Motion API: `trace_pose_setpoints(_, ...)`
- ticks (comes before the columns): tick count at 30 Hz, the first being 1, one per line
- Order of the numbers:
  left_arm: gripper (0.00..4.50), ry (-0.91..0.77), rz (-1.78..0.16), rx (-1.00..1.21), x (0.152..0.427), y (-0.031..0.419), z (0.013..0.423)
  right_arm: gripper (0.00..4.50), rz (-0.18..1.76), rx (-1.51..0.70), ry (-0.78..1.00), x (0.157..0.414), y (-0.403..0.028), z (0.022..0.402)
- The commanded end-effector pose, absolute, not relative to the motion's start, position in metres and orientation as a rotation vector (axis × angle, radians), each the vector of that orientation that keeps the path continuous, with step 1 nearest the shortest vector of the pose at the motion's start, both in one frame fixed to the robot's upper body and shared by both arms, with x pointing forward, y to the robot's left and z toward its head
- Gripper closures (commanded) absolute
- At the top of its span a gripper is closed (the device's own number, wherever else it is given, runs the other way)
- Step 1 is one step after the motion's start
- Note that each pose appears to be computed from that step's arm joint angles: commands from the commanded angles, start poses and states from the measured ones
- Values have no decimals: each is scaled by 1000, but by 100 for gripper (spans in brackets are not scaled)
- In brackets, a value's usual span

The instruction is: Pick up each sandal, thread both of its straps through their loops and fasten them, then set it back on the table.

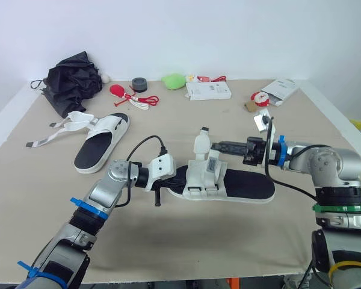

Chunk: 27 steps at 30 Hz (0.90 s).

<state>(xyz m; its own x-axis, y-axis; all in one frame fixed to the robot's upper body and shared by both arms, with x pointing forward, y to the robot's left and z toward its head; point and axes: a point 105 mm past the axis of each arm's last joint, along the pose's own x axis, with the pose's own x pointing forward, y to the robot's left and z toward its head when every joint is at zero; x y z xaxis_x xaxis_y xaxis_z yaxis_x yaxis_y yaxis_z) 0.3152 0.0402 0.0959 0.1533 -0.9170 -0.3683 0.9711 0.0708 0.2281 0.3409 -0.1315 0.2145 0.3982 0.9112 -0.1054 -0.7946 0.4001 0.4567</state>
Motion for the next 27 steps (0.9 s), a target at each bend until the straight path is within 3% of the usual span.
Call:
trace_pose_setpoints(1, 450, 341, -1433, 465, 305, 51, 54, 446, 1127, 341, 284, 343, -130, 234)
trace_pose_setpoints(9, 450, 343, -1430, 462, 304, 51, 53, 446, 1045, 295, 262, 361, -138, 231)
trace_pose_setpoints(15, 450, 344, -1431, 462, 304, 51, 53, 446, 885, 241, 323, 386, -150, 199)
trace_pose_setpoints(23, 450, 345, -1432, 460, 302, 50, 54, 446, 876, 223, 362, 391, -153, 180)
trace_pose_setpoints(27, 450, 348, -1427, 459, 302, 52, 53, 446, 889, 253, 327, 389, -158, 192)
